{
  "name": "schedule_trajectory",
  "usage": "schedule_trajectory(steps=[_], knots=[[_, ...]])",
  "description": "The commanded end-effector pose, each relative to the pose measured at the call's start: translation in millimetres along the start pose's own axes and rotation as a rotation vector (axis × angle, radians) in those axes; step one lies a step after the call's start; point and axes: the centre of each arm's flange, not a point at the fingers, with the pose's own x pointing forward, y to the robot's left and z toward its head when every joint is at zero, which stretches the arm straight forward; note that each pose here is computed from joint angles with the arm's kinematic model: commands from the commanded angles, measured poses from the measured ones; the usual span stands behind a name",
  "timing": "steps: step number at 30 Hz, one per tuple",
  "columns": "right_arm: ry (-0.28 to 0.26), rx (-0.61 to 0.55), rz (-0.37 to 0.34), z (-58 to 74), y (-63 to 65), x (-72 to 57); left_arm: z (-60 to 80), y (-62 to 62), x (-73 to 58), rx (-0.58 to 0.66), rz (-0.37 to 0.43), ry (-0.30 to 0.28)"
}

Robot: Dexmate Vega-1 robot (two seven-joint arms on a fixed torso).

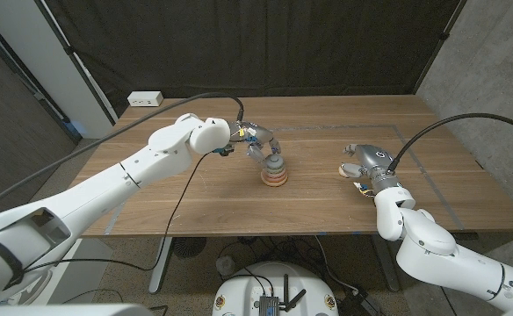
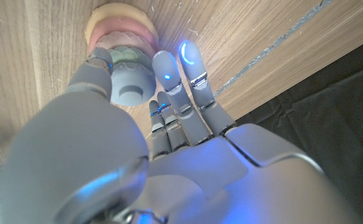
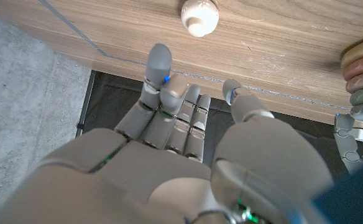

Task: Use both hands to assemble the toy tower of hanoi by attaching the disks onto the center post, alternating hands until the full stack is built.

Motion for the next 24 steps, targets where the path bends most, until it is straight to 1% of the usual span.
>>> schedule_trajectory(steps=[1, 3, 6, 7, 10, 11, 13, 14, 15, 18, 24], knots=[[-0.007, 0.002, -0.018, 2.1, -4.1, 4.3, -15.9, 0.3, -23.4, -0.058, 0.076, 0.05], [-0.007, 0.002, -0.018, 2.2, -3.7, 4.7, -17.3, 0.0, -25.3, -0.065, 0.085, 0.054], [-0.008, -0.001, -0.02, 1.6, -2.3, 6.6, -23.1, 0.0, -34.4, -0.084, 0.121, 0.078], [-0.009, -0.001, -0.02, 1.6, -2.3, 6.6, -23.1, 0.0, -34.4, -0.084, 0.121, 0.079], [-0.019, -0.013, -0.019, 1.0, -2.5, 9.7, -28.3, -1.1, -43.2, -0.103, 0.152, 0.103], [-0.019, -0.014, -0.019, 1.0, -2.5, 9.7, -28.3, -1.1, -43.2, -0.104, 0.153, 0.104], [-0.025, -0.016, -0.017, 0.4, -2.9, 12.0, -30.3, -3.4, -46.8, -0.118, 0.165, 0.116], [-0.028, -0.014, -0.018, -0.8, -3.0, 13.8, -31.8, -6.9, -50.2, -0.132, 0.184, 0.133], [-0.028, -0.014, -0.018, -0.9, -3.0, 13.8, -31.8, -7.0, -50.2, -0.133, 0.186, 0.134], [-0.025, -0.006, -0.016, -3.5, -3.4, 17.3, -34.6, -12.2, -55.7, -0.156, 0.221, 0.155], [-0.032, 0.012, -0.01, -5.8, -2.3, 20.1, -36.2, -18.7, -60.6, -0.166, 0.235, 0.18]])
